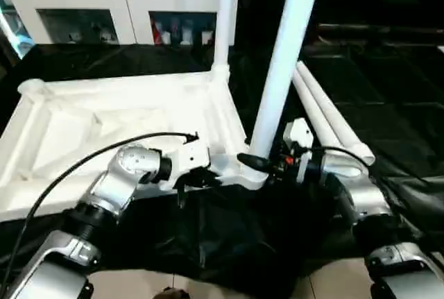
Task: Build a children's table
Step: Insert table leg to table base
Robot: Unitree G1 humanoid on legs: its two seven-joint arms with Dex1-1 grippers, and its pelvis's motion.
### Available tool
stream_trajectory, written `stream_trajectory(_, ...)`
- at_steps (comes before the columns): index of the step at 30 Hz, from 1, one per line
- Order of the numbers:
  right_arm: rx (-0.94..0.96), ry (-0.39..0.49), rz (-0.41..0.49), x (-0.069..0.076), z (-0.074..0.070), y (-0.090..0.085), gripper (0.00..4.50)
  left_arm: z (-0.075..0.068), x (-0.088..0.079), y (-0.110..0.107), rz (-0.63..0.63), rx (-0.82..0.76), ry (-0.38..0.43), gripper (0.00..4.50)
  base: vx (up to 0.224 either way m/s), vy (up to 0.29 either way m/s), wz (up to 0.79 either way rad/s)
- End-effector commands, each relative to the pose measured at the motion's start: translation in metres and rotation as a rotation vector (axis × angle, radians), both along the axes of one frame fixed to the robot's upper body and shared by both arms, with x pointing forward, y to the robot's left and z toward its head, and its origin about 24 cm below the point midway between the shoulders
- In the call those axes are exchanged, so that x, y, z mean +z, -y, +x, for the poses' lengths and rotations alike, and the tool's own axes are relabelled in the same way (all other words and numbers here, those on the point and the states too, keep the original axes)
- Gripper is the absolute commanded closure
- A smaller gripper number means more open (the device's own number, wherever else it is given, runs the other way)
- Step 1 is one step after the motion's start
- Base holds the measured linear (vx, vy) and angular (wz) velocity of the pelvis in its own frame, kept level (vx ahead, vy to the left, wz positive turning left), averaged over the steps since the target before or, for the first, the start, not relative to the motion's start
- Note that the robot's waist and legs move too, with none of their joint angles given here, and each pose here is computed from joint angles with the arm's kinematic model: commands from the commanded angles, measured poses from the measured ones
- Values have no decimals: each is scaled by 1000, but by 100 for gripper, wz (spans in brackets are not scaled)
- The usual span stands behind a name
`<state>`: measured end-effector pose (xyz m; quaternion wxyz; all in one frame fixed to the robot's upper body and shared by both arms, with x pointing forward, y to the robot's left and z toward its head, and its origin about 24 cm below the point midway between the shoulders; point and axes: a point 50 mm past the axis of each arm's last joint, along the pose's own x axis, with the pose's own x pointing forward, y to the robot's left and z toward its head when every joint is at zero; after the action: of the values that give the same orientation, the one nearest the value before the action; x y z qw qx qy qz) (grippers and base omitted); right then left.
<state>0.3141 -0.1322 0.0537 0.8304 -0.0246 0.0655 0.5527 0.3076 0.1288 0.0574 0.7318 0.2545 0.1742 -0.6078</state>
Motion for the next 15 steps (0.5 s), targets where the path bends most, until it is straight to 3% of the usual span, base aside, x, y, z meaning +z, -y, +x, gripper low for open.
stream_trajectory(1, 32, -92, -59, -19, -9, -3, 257, 4, 32, 15, -88, -64, 127, 450, 53, -22, -3)
stream_trajectory(4, 25, -94, -69, -19, -9, -6, 257, 5, 29, 15, -72, -40, 126, 450, 0, 0, 0)
stream_trajectory(8, -117, -100, -104, -23, -1, -9, 257, 16, 28, 13, -72, 117, 126, 450, 0, 0, 0)
stream_trajectory(12, -410, -149, -63, -30, 15, -15, 257, 35, 38, 17, -122, 360, 136, 450, 0, 0, 0)
stream_trajectory(13, -410, -149, -63, -30, 15, -15, 257, 35, 38, 17, -122, 360, 136, 450, 0, 0, 0)
stream_trajectory(15, -562, -201, -25, -34, 24, -30, 257, 40, 40, 22, -126, 457, 142, 450, 0, 0, 0)
